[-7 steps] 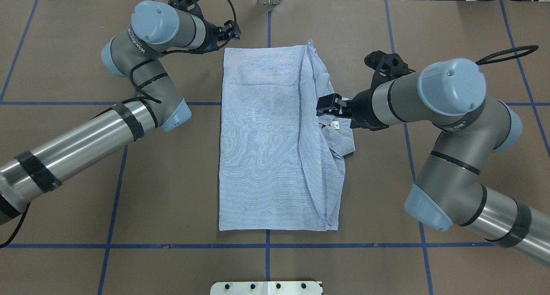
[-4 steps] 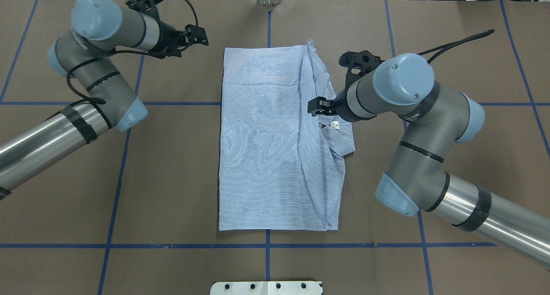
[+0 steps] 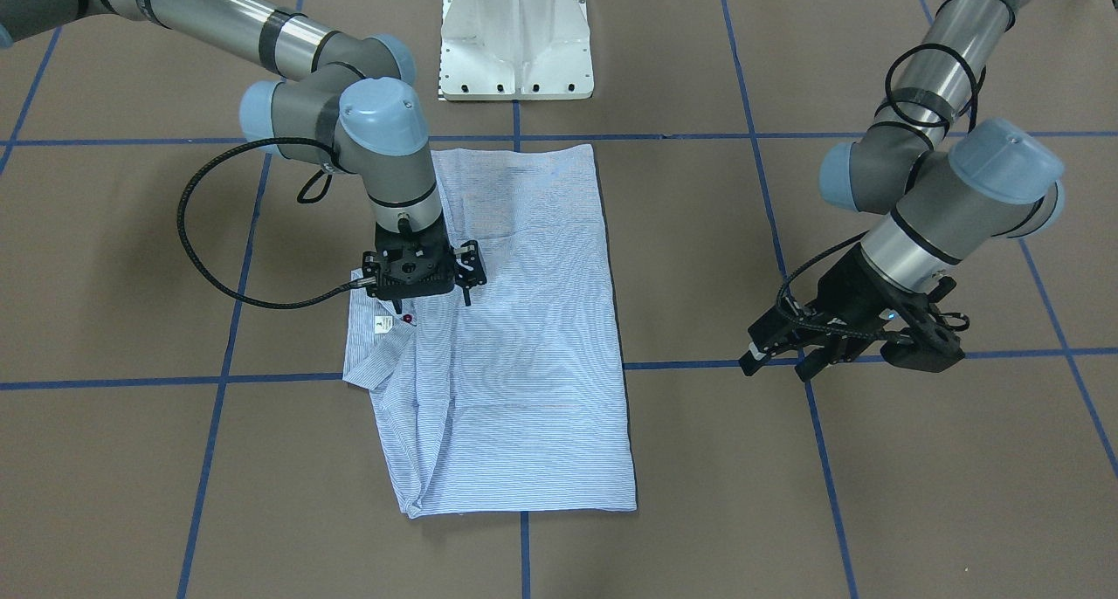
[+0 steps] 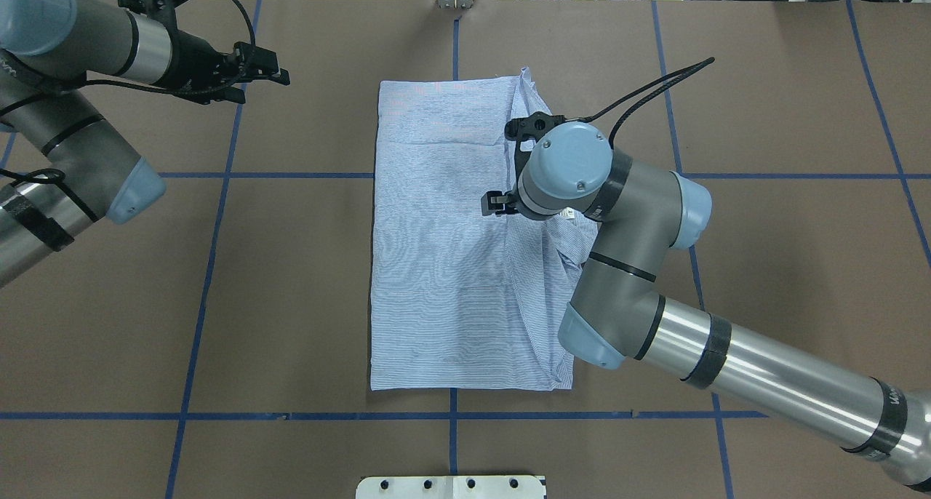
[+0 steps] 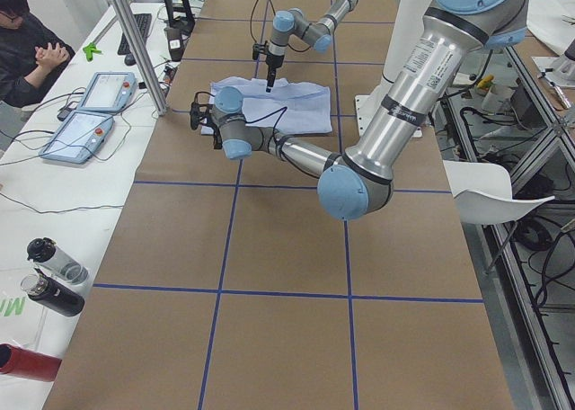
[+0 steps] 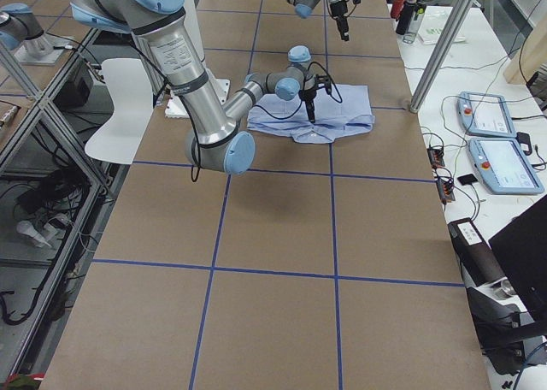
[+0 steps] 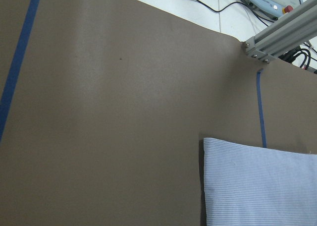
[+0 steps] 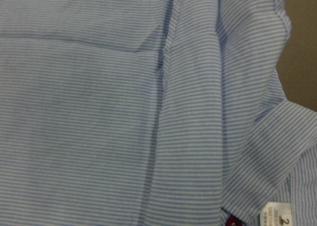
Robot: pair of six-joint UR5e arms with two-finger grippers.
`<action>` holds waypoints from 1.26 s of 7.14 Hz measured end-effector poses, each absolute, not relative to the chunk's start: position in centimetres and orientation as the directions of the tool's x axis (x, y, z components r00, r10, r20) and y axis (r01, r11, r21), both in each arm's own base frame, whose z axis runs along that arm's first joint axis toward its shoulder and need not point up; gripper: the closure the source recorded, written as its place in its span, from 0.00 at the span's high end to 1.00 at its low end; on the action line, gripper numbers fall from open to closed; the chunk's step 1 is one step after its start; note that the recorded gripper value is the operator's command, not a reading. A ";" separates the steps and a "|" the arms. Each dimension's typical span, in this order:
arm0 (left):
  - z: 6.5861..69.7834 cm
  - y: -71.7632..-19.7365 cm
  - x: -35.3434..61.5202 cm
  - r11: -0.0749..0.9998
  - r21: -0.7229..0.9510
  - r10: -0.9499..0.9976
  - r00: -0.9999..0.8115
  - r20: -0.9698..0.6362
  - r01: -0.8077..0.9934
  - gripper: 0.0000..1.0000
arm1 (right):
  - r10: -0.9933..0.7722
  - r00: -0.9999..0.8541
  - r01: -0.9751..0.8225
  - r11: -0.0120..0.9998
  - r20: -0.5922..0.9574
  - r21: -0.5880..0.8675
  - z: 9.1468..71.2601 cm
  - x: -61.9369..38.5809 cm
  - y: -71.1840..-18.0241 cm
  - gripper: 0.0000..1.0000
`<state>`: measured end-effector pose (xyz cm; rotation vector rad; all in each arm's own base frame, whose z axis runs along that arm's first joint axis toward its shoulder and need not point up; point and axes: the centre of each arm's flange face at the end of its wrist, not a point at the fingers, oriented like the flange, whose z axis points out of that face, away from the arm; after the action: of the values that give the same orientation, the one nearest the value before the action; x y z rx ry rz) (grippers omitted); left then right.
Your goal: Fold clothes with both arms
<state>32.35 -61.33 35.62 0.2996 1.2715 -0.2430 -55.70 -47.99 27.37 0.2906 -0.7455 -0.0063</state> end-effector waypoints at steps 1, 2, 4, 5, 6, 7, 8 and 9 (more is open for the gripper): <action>35.8 -60.9 32.0 0.937 0.086 -0.012 0.276 -0.961 0.338 1.00 | -0.133 0.763 -0.063 0.958 0.632 0.279 27.6 -56.7 -47.3 1.00; 35.5 -60.6 31.8 0.937 0.086 -0.009 0.272 -0.962 0.337 1.00 | -0.158 0.786 -0.026 0.958 0.598 0.287 28.1 -57.4 -46.7 1.00; 35.1 -60.3 31.8 0.938 0.086 -0.007 0.265 -0.964 0.337 1.00 | -0.199 0.820 0.041 0.956 0.538 0.290 28.9 -57.7 -46.3 1.00; 35.1 -60.2 31.9 0.938 0.084 -0.008 0.264 -0.965 0.336 1.00 | -0.215 0.828 0.064 0.954 0.518 0.294 29.3 -57.4 -46.6 1.00; 35.1 -60.1 32.1 0.939 0.083 -0.008 0.264 -0.965 0.335 1.00 | -0.231 0.838 0.087 0.951 0.495 0.296 29.7 -56.6 -47.4 1.00; 35.1 -60.1 32.2 0.939 0.083 -0.009 0.263 -0.965 0.334 1.00 | -0.248 0.847 0.112 0.948 0.469 0.299 30.0 -55.3 -48.3 1.00; 35.1 -60.0 32.3 0.939 0.082 -0.009 0.263 -0.965 0.333 1.00 | -0.264 0.852 0.132 0.944 0.452 0.302 30.1 -54.0 -49.2 1.00; 35.0 -60.0 32.3 0.939 0.082 -0.010 0.263 -0.965 0.334 1.00 | -0.270 0.854 0.143 0.944 0.445 0.297 30.7 -52.9 -49.6 1.00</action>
<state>32.30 -60.05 35.05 0.2929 1.2887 -0.2365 -52.93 -49.60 30.67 0.2594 -0.5034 -0.2198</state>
